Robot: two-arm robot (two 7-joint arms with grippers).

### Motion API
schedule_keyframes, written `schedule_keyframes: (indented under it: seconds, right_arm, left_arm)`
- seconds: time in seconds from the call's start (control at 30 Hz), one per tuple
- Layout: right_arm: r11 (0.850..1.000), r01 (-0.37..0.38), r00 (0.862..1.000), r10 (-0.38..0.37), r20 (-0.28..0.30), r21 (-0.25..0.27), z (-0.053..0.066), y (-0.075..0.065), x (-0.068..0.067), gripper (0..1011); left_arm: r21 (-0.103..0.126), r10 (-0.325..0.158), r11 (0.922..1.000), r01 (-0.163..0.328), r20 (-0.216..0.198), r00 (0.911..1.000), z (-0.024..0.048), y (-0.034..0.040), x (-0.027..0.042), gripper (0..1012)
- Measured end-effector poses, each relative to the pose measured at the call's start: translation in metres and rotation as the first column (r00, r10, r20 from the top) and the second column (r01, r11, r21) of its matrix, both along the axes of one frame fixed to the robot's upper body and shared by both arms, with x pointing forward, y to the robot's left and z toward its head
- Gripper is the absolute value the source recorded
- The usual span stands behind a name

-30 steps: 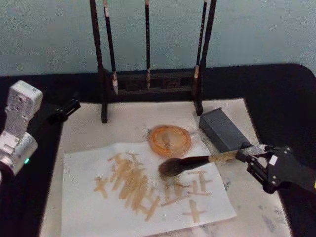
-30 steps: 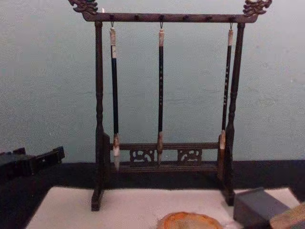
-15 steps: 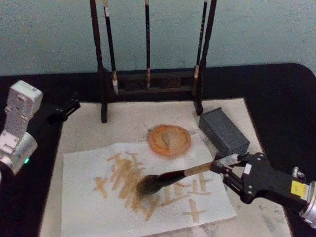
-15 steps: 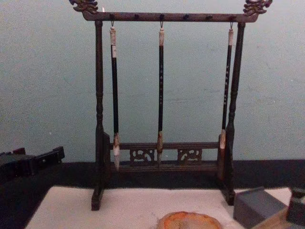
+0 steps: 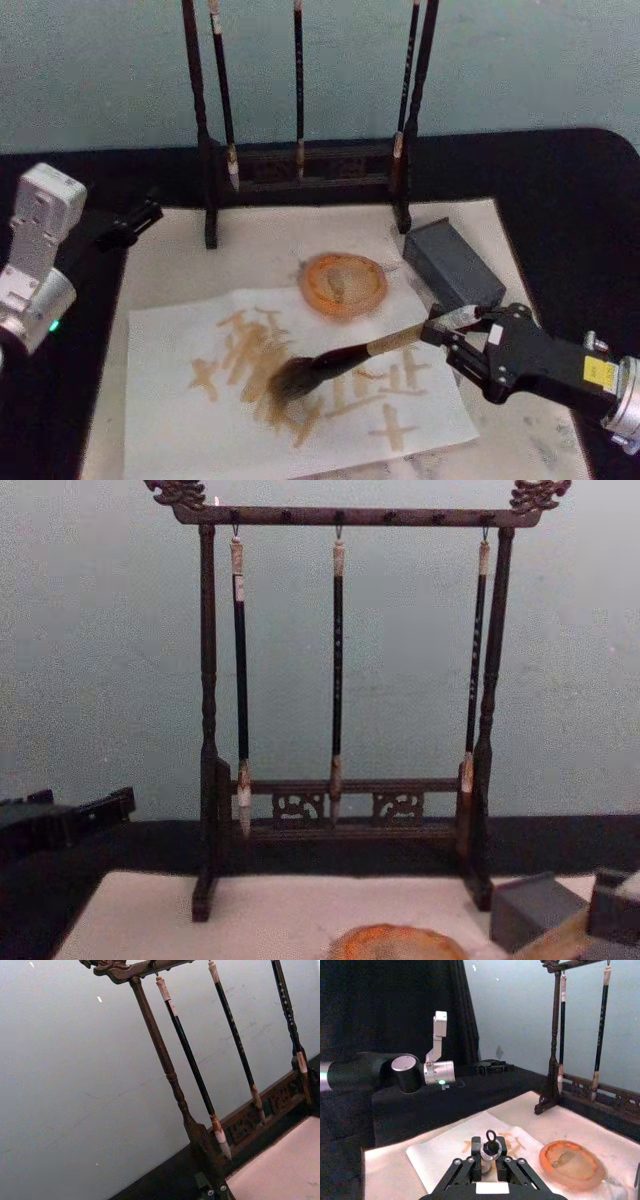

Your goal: Pick up the brush from the inkstone, write on the paper, then place the brush back to its original position.

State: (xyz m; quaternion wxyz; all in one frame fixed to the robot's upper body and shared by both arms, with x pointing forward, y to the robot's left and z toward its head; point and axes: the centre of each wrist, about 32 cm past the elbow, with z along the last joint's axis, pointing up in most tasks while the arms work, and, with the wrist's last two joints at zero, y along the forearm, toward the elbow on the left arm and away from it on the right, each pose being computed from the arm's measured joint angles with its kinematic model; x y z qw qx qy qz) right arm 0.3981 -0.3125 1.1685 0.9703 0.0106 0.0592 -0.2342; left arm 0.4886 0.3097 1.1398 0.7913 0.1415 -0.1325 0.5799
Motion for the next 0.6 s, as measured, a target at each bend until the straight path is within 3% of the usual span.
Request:
schedule_keyframes:
  seconds: [0.3,0.6]
  right_arm:
    - [0.999,0.03,0.999,-0.031,-0.022,-0.015,-0.003,-0.006,-0.005,161]
    - [0.997,0.07,0.997,-0.071,-0.028,-0.023,-0.003,-0.02,-0.003,161]
  left_arm:
    - [0.0,0.0,1.0,0.0,0.0,1.0,0.0,0.0,0.0,1002]
    - [0.0,0.0,1.0,0.0,0.0,1.0,0.0,0.0,0.0,1000]
